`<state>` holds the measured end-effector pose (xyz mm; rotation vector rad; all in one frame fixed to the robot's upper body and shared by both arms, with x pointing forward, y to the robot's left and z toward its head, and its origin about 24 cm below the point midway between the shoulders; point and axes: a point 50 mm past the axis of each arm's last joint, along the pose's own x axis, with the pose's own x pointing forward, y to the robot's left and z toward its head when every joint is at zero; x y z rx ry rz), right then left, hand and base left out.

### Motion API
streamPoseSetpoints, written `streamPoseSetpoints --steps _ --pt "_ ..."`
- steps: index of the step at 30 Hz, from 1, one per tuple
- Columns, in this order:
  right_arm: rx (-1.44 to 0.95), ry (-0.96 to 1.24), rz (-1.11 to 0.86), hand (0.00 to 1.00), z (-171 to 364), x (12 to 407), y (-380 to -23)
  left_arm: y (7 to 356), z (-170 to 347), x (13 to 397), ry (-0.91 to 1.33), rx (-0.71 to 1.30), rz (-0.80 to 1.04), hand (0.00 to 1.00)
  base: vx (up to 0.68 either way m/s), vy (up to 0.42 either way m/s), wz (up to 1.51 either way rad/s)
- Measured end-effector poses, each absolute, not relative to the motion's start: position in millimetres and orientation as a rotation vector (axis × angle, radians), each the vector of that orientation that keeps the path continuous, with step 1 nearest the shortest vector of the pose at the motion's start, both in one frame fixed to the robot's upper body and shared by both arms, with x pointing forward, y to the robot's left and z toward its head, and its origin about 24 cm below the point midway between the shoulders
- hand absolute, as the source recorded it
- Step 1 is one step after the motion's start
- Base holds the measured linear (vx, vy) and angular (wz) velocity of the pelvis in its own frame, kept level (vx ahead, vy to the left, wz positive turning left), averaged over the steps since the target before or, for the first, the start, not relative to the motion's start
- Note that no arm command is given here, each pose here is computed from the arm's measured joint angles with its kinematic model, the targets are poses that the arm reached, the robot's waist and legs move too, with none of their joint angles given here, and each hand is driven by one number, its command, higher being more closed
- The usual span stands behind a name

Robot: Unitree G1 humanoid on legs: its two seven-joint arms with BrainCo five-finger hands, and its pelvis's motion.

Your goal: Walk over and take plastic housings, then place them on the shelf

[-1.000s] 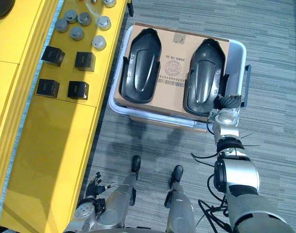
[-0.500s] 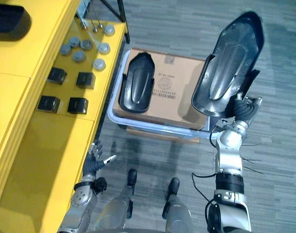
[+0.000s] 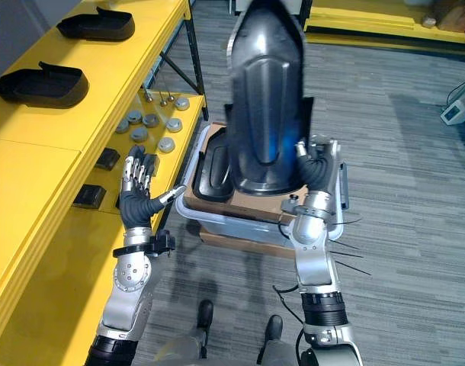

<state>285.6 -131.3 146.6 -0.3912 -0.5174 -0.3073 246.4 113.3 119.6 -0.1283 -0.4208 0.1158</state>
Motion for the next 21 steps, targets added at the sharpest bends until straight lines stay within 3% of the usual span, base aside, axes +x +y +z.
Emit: streamPoseSetpoints --steps 5,12,13,16,17,21 --pt "-0.392 -0.514 -0.119 1.00 136.9 278.1 -94.1 96.0 126.2 250.1 -0.431 -0.119 0.052 0.00 0.00 0.002 -0.01" --pt "-0.393 -0.463 -0.074 1.00 123.9 276.6 -86.0 99.1 117.1 256.0 -0.382 -0.122 0.082 0.00 0.00 0.003 -0.02" --pt "-0.403 -0.444 -0.065 1.00 119.0 277.4 -85.1 99.2 114.2 257.0 -0.367 -0.125 0.084 1.00 0.00 0.000 0.00" --pt "-0.429 -0.442 -0.053 1.00 116.6 277.2 -86.4 100.4 108.9 258.5 -0.338 -0.121 0.085 1.00 0.00 0.000 0.00" --pt "-0.435 -0.439 -0.048 0.00 115.1 276.5 -86.5 101.5 108.0 258.7 -0.331 -0.122 0.086 1.00 0.00 0.000 0.00" --pt "-0.457 -0.404 -0.015 0.00 102.8 269.6 -85.0 106.5 96.8 262.0 -0.280 -0.110 0.118 1.00 0.02 -0.003 0.00"
